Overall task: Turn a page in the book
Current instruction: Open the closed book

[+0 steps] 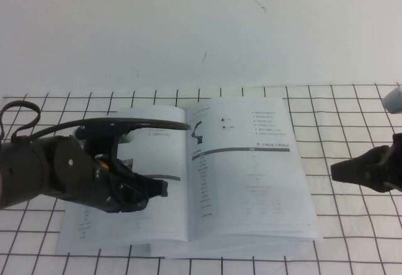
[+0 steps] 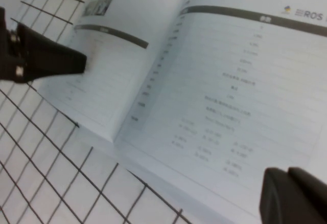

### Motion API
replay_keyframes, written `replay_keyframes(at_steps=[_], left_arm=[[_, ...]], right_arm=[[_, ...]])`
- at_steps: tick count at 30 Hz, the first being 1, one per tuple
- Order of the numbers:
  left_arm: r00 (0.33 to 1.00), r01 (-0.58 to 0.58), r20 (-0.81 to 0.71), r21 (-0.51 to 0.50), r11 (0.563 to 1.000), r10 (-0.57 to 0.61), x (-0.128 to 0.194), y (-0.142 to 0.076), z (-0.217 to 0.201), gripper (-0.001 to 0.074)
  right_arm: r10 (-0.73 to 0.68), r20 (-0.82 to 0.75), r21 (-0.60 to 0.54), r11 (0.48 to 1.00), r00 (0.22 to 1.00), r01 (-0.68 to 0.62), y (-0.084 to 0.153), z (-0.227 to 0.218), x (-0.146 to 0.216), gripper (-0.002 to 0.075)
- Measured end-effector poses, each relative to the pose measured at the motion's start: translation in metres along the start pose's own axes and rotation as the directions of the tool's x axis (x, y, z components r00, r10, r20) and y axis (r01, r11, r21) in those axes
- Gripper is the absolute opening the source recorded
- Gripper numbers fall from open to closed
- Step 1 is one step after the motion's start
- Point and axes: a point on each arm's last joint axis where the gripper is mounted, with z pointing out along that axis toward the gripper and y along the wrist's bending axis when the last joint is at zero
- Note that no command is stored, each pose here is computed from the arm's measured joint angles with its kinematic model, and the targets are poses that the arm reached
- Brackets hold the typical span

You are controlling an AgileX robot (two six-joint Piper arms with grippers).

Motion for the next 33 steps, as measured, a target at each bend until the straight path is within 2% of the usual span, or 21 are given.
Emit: replay_keyframes(at_steps=[4,7,11,14,20,27,33], left_arm=[[0.999,0.003,-0.035,-0.007,1.000,-0.004,0.003,0.001,0.006,-0.0002],[0.998,0.007,-0.067,-0.018,1.000,-0.008,0.006,0.004,0.014,-0.0002],[0.995,0.023,-0.092,-0.025,0.999,-0.025,0.009,0.005,0.023,-0.0002],[0.995,0.030,-0.098,-0.027,0.999,-0.032,0.009,0.006,0.025,-0.0002],[0.995,0.030,-0.095,-0.026,0.999,-0.032,0.009,0.006,0.025,-0.0002],[0.995,0.030,-0.092,-0.026,0.999,-0.032,0.009,0.006,0.025,-0.0002],[0.996,0.023,-0.090,-0.024,0.999,-0.025,0.008,0.006,0.025,-0.0002]], right_arm=[[0.030,0.035,-0.039,0.999,0.999,-0.028,-0.008,0.015,-0.003,0.0024],[0.066,0.022,-0.048,0.997,0.998,-0.065,-0.017,0.025,0.001,0.0118],[0.112,-0.003,-0.063,0.992,0.994,-0.112,-0.027,0.036,0.006,0.0289],[0.148,-0.006,-0.063,0.987,0.989,-0.148,-0.033,0.043,0.009,0.0351],[0.196,-0.024,-0.059,0.979,0.980,-0.197,-0.049,0.059,0.010,0.0375],[0.244,-0.048,-0.141,0.958,0.969,-0.249,-0.058,0.074,0.011,0.0377],[0.245,-0.053,-0.099,0.963,0.968,-0.250,-0.066,0.079,0.015,0.0377]])
